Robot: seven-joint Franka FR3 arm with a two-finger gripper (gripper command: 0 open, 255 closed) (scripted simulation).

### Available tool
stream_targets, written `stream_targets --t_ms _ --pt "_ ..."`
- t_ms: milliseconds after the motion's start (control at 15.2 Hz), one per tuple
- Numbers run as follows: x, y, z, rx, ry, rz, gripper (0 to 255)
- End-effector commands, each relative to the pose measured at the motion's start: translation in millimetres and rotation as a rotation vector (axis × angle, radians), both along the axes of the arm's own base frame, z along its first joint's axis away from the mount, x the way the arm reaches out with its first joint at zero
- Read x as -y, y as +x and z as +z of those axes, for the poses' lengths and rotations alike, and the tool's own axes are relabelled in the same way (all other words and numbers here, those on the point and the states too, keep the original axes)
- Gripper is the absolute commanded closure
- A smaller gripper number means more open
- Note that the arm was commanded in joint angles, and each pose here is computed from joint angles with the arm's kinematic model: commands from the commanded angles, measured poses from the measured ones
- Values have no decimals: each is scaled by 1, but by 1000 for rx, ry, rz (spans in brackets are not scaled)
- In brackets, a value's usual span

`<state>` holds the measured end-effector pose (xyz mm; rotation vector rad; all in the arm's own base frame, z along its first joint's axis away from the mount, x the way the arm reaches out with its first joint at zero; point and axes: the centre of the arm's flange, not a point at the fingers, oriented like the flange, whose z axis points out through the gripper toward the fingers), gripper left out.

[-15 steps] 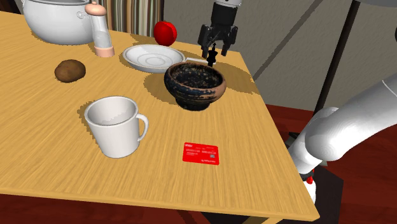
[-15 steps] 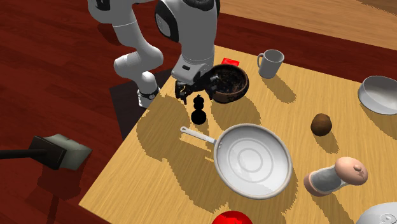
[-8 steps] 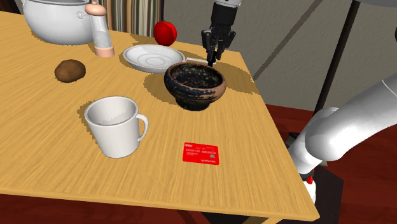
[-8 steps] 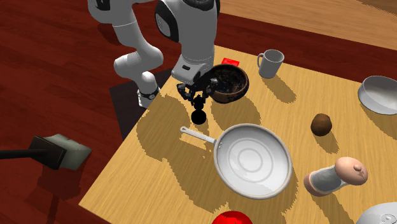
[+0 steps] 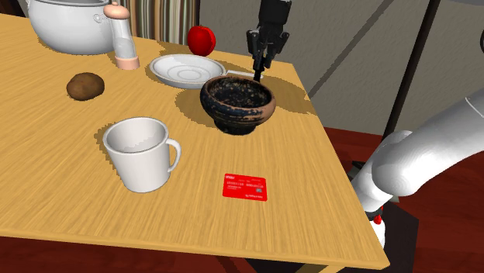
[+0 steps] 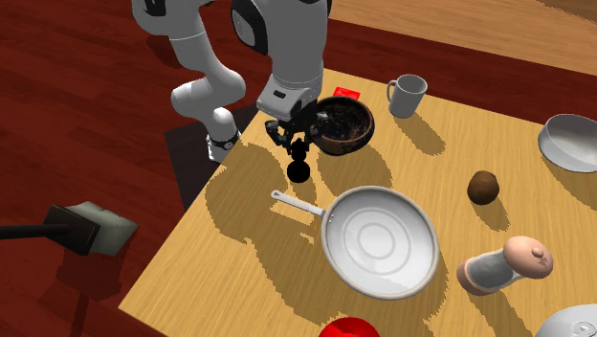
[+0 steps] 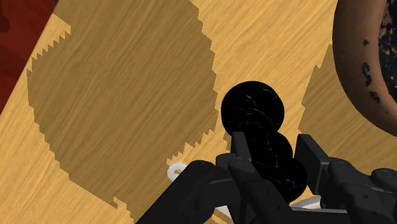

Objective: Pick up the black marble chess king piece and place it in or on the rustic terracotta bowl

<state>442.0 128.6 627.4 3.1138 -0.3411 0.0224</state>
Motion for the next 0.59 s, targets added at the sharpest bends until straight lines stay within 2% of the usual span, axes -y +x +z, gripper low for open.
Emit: stream_targets --t_ms 0,528 --pt "0 0 10 0 0 0 255" --pt "0 0 53 0 0 0 255"
